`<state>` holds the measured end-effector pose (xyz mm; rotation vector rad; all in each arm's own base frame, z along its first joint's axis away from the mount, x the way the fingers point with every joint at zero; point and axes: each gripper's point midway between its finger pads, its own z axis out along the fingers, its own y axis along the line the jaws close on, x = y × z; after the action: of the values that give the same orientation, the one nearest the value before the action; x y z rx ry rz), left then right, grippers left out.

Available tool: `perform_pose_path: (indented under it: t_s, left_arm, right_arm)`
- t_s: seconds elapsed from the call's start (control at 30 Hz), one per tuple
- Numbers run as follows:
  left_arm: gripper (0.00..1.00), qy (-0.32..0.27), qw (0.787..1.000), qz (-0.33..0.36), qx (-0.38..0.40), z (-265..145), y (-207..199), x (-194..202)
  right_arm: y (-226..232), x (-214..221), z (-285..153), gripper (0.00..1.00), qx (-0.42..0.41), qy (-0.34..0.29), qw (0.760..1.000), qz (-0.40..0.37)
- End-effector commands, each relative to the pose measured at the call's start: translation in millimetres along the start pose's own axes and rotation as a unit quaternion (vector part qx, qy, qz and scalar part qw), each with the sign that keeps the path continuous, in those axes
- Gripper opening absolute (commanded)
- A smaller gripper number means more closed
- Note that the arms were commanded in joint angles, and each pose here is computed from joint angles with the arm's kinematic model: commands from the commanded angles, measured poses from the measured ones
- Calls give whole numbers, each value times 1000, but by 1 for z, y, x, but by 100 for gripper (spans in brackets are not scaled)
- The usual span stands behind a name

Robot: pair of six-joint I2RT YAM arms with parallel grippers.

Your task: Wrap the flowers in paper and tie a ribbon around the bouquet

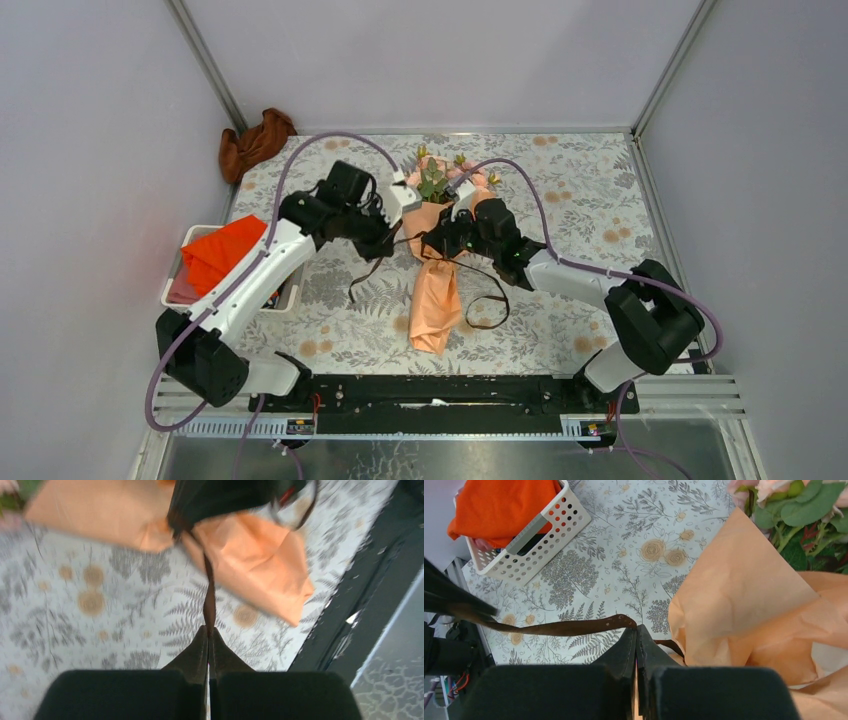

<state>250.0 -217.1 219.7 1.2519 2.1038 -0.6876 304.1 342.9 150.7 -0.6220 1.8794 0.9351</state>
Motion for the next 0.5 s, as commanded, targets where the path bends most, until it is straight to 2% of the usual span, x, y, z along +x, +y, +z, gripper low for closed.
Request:
perform_pose_path:
  t_s: [0.0, 0.07, 0.13, 0.23, 0.33, 0.37, 0.4, 0.47]
  left_arm:
    - [0, 75, 992, -23, -95, 15, 32, 58]
    - [0, 80, 993, -31, -76, 16, 23, 65]
    - [0, 61, 996, -32, -64, 13, 17, 53]
    - [0, 47, 995, -15, -85, 6, 25, 39]
    - [0, 64, 992, 2, -108, 12, 37, 54]
    - [21, 69, 989, 3, -129, 13, 44, 60]
    - [30, 74, 986, 4, -151, 13, 51, 66]
    - [33, 82, 979, 15, -186, 9, 60, 76]
  right_arm:
    - [0, -9, -9, 0, 28, -9, 999, 35]
    - [1, -4, -10, 0, 21, -8, 999, 34]
    - [8, 0, -12, 0, -5, -8, 1000, 18]
    - [6, -4, -17, 0, 0, -20, 1000, -11]
    - [0, -7, -17, 0, 23, -9, 1000, -12]
    - [-2, -7, -16, 0, 32, 0, 999, 1]
    - [-5, -6, -14, 0, 46, 11, 999, 21]
    - [-6, 0, -11, 0, 63, 36, 995, 74]
